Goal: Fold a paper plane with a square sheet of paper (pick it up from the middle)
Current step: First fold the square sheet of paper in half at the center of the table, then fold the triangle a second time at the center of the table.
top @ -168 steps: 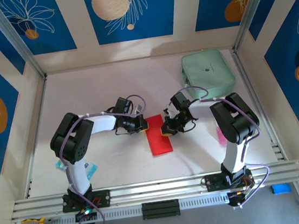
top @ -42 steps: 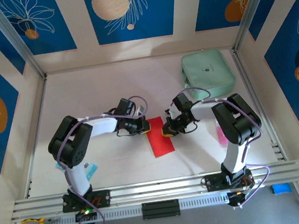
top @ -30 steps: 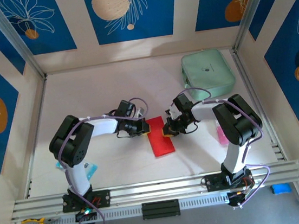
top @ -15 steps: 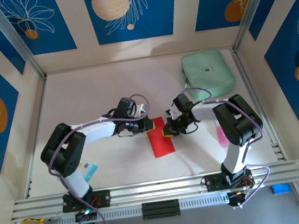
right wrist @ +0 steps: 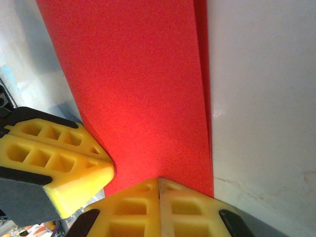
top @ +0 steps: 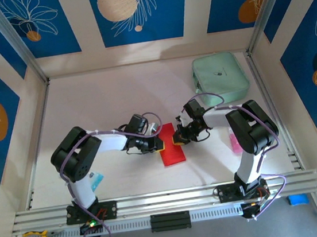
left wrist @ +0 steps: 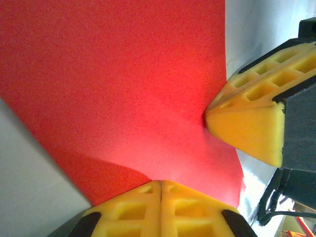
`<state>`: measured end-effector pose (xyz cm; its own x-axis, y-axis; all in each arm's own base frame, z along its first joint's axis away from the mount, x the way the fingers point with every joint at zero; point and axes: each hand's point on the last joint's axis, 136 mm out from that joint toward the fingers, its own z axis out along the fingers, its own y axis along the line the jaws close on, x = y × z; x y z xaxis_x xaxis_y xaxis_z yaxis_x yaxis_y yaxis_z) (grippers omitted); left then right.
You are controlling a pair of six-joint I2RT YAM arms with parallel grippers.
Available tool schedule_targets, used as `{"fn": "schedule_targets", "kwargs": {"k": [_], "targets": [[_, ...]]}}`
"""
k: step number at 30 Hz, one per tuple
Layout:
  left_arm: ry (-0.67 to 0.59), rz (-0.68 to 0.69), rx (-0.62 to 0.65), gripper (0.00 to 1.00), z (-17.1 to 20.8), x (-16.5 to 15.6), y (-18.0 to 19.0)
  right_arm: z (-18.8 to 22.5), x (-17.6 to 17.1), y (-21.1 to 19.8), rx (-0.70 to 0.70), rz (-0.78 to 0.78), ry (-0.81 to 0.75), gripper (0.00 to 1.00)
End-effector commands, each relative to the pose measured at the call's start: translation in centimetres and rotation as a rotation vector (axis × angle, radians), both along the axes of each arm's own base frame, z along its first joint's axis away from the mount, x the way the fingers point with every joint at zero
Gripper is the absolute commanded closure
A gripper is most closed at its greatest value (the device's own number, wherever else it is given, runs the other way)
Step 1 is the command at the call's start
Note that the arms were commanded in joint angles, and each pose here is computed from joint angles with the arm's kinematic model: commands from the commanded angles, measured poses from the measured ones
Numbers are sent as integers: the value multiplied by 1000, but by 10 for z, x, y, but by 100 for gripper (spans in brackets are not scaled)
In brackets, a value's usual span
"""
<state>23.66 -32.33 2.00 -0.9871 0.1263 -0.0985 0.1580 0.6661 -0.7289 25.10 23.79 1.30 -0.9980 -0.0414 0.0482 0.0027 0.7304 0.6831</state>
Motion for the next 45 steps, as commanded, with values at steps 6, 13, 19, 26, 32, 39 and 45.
{"fn": "schedule_targets", "kwargs": {"k": [6,13,19,26,32,39,45], "targets": [[-26,-33,-32,100,35,-10,-7,-21,-20,-21,-113,-22,80,100],[23,-117,-43,100,27,-40,-23,-22,-20,-20,-113,-21,81,100],[89,-136,24,100,-10,-67,-11,-20,-20,-20,-113,-21,77,100],[57,-119,17,100,-2,-67,-7,2,-10,-3,-40,5,18,100],[-98,-79,-6,100,53,-29,-17,58,6,3,16,-14,-136,82],[-123,18,-17,100,58,37,-7,72,-22,-9,15,-136,-93,56],[-105,54,-8,100,43,72,-2,56,-58,-8,-30,-157,-23,58]]}}
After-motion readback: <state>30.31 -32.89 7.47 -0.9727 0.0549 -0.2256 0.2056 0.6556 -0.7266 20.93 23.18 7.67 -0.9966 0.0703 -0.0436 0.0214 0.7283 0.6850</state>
